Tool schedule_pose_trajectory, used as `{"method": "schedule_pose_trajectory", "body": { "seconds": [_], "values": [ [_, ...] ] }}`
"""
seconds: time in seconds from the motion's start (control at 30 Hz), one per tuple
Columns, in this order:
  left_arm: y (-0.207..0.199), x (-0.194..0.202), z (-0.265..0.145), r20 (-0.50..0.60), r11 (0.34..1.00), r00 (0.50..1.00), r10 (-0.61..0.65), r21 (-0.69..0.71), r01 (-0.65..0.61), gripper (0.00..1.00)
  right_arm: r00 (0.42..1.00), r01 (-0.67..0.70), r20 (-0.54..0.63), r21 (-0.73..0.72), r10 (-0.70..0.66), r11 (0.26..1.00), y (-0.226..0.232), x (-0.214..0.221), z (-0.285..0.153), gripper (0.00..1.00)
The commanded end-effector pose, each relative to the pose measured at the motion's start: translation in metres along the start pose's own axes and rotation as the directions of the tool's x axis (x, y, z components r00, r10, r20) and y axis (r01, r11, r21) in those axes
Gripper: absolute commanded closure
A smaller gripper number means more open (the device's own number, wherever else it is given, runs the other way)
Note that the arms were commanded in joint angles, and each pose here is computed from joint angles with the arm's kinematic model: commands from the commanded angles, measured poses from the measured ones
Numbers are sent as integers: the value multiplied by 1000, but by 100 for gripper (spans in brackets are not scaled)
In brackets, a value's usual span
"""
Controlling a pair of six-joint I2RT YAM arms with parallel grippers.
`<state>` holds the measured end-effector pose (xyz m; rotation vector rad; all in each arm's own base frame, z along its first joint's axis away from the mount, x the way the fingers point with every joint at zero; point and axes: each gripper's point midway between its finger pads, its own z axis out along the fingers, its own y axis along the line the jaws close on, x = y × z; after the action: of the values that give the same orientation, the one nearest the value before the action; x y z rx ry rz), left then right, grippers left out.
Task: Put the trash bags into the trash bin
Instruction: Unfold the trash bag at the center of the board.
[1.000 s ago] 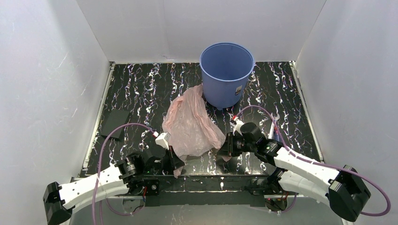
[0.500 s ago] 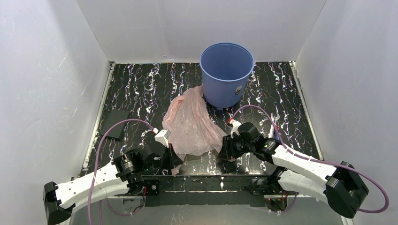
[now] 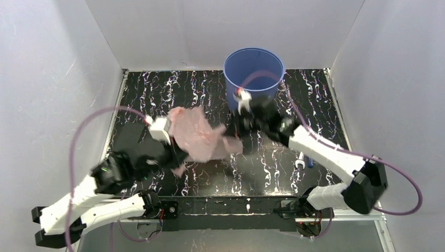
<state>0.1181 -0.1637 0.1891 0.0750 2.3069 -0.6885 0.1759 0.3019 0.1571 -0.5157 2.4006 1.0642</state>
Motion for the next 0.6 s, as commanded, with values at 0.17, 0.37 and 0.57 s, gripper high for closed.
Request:
{"method": "schedule_pose_trajectory", "body": {
  "seconds": [0.17,0.37,0.57],
  "values": [
    [-148,-242,-251,615,824,759,213,305,-478,100,658,671,675,-325,-334,666,300,-240,-221,99],
    [-21,-8,-11,-34,994,994,-106,29,107,100,985,163,60,-39,-160,986,33,-4,-29,99],
    [23,53,21,-94,977,979,-181,-127,169,100,989,82,118,52,-88,995,8,13,-49,99]
  ]
}}
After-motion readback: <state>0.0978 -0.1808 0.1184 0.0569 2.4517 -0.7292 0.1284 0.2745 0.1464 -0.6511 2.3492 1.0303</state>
